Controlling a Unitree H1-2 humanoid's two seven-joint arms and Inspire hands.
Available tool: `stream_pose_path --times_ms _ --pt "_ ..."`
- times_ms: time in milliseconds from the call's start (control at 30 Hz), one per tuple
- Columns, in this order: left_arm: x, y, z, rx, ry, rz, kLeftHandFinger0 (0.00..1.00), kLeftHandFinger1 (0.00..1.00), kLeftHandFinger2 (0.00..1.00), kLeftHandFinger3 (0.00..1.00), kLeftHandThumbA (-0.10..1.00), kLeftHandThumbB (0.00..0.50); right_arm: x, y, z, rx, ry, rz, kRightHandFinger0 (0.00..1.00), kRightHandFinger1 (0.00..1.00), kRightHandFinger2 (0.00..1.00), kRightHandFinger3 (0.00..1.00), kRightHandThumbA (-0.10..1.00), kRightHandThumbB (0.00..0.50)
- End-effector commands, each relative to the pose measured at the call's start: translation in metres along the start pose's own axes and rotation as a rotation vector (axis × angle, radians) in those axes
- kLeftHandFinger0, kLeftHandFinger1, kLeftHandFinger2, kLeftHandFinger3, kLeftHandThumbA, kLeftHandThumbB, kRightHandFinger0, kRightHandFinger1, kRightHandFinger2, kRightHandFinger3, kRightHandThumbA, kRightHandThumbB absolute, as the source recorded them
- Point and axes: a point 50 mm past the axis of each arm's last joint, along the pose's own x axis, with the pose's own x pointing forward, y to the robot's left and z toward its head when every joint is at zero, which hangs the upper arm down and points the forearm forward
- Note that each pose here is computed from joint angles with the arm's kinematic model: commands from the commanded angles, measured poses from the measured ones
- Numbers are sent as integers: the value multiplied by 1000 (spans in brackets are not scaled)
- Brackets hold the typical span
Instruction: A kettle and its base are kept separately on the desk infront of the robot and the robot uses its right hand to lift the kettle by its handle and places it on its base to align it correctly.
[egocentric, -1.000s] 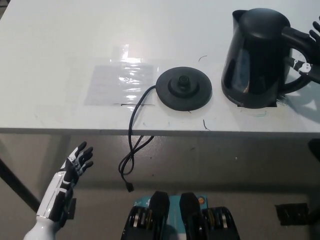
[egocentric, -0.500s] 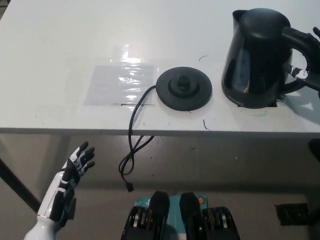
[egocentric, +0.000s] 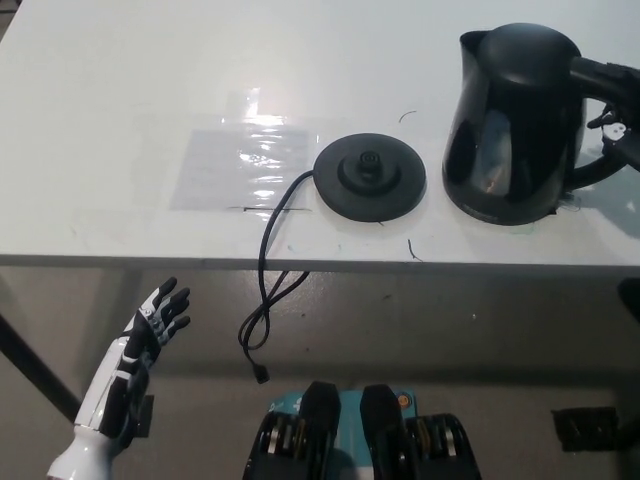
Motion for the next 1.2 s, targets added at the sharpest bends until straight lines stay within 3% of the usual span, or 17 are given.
stream_pose_path --times_ms 0,100,400,733,833,1167 --pt "4 7 8 12 -61 -8 1000 1000 1000 1000 1000 33 18 -3 39 -45 -148 -42 17 417 768 777 -100 163" --pt "3 5 7 24 -60 -10 1000 1000 1000 1000 1000 12 15 -4 36 -44 -129 -53 18 423 760 774 -100 169" --pt "3 4 8 9 -55 -7 1000 1000 1000 1000 1000 15 13 3 37 -25 -144 -91 0 350 698 739 -100 154" --pt "0 3 4 10 -41 -13 1000 1000 1000 1000 1000 10 21 14 70 307 -256 -146 0 220 684 623 -100 163" --pt "-3 2 3 2 -35 -9 1000 1000 1000 1000 1000 36 24 15 77 313 -274 -147 0 235 694 612 -100 165" --pt "-3 1 1 12 -39 -10 1000 1000 1000 1000 1000 6 30 16 90 303 -316 -202 0 265 702 637 -100 143"
